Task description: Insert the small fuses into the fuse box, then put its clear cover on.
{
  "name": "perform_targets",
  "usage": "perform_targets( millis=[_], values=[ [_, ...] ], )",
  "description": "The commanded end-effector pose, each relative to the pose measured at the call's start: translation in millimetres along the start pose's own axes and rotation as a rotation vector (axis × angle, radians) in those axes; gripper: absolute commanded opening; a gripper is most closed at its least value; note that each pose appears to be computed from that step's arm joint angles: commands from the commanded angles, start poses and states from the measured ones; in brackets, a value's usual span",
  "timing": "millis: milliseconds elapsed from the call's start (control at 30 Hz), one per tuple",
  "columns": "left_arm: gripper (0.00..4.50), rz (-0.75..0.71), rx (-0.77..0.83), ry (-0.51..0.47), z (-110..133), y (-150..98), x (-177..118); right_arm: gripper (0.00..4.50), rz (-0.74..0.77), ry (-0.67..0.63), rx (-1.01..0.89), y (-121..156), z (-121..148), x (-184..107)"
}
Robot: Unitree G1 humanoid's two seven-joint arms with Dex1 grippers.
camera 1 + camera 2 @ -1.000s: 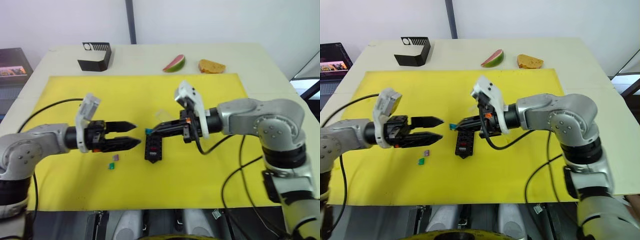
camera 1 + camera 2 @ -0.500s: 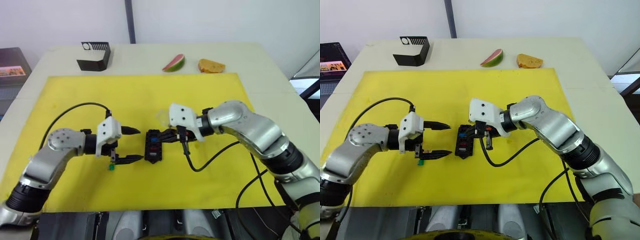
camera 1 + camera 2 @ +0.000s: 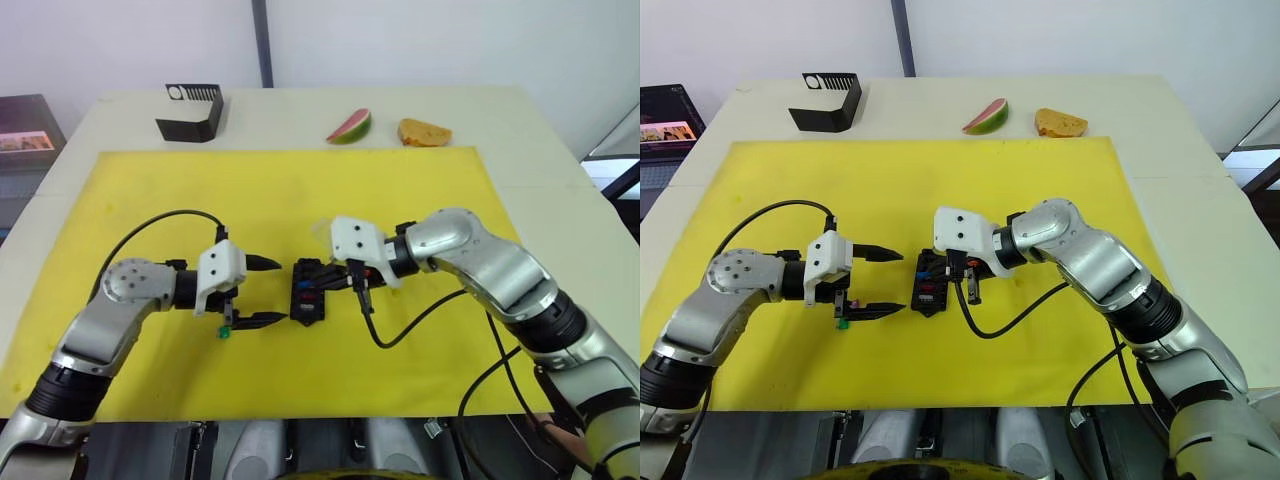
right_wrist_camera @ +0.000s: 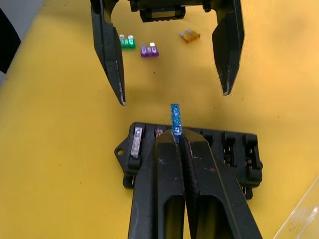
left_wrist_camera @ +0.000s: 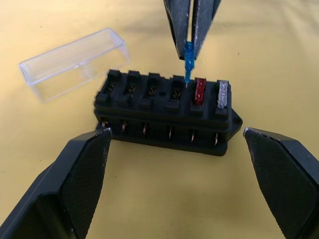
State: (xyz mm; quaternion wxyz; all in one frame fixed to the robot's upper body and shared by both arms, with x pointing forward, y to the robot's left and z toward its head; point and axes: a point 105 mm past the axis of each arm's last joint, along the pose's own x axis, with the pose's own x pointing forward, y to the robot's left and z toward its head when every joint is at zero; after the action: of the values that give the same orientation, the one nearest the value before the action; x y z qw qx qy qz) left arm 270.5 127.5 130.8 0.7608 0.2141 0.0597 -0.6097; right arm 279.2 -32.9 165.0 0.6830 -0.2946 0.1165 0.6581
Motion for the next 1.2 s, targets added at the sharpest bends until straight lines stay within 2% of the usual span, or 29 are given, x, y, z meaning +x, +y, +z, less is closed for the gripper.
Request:
perform_targets(
  millis=[33, 933, 1200],
  values=[
    [4.45, 0.003, 0.037, -0.013, 7, 1, -1, 0.0, -0.002, -0.012, -0.019, 0, 4, 0],
    [4.45, -0.009, 0.019, -0.008, 9, -4, 1, 0.0, -0.017, 0.014, -0.019, -4, -6, 8],
    [4.45, -0.013, 0.012, -0.007, 8, -6, 2, 0.0, -0.002, -0.021, -0.016, -2, 5, 2]
  ],
)
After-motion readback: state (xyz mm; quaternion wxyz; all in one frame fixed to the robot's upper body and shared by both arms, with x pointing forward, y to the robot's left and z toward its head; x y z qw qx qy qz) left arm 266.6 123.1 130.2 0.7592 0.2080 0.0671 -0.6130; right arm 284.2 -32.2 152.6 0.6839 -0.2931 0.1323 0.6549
